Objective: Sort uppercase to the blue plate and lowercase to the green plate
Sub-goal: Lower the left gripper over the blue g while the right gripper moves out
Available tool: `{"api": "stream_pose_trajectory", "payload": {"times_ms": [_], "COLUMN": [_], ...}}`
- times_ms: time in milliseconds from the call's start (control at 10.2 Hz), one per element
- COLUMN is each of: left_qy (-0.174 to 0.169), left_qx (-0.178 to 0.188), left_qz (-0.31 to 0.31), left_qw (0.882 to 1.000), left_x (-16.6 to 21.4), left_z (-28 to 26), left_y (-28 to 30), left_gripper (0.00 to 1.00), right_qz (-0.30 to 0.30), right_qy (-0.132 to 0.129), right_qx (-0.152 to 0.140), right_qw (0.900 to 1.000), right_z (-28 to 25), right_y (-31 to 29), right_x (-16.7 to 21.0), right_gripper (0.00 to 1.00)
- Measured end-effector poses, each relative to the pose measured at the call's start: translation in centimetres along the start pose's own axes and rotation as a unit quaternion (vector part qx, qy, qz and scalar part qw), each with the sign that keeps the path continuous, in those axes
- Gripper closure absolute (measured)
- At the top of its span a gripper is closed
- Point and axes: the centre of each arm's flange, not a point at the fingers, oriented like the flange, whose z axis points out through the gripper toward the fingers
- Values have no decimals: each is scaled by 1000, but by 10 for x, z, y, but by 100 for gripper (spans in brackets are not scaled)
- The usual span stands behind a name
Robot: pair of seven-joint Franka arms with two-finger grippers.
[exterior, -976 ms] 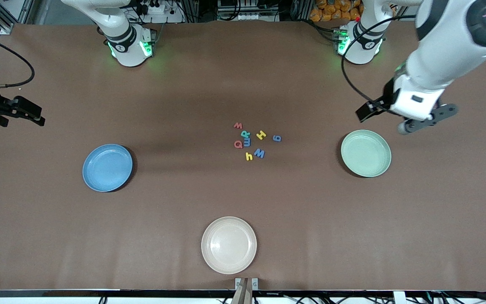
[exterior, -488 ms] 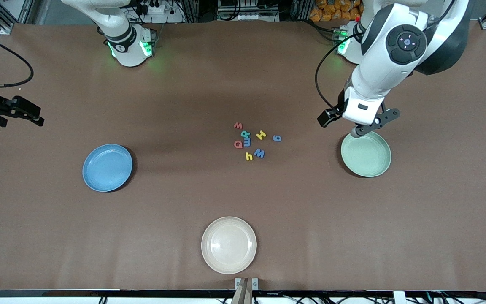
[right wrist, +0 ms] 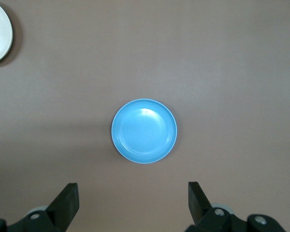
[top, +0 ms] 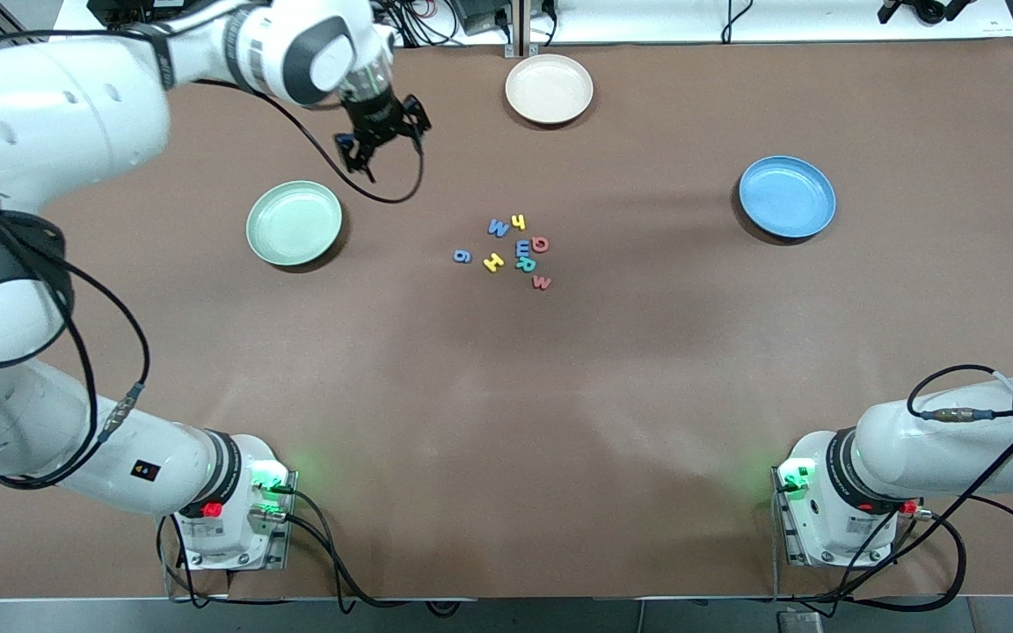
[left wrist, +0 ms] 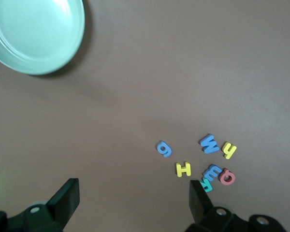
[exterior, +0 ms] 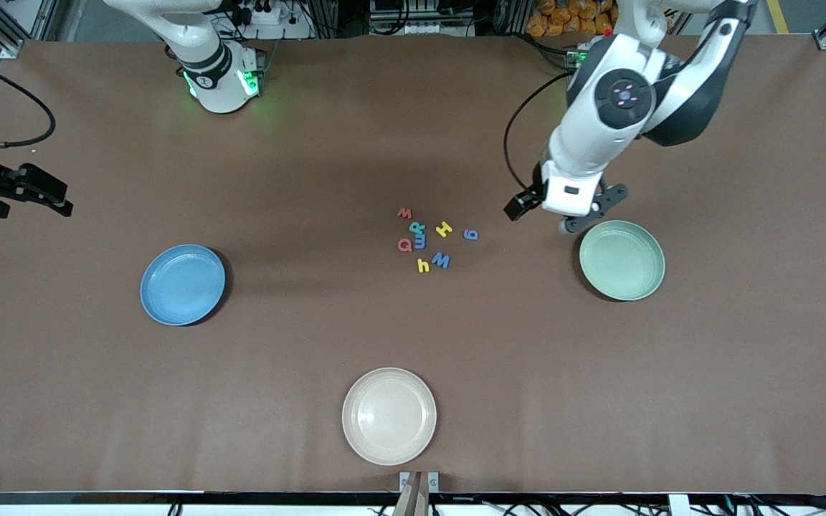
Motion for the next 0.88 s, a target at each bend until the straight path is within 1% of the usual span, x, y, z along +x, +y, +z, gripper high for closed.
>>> {"api": "stream_pose_trajectory", "payload": {"times_ms": [390, 586, 878], "left_qy": [3, 16, 13], "left_qx": [-10, -3, 10], "left_qz": [-37, -62, -102], "left_qw": [999, 998, 995], "left_x": [-29, -32, -30], "left_z": [67, 99, 139], "left_y": [21, 25, 27], "left_gripper": [0, 0, 0], "right_qz": [-5, -14, -25], "right_qy": [1, 1, -8], "right_qx": [0, 2, 3], "right_qw": [1000, 1000, 1000], "right_z": [8, 19, 32], "right_y": [-6, -15, -28], "right_x": [7, 15, 20], "right_gripper": [0, 0, 0]}}
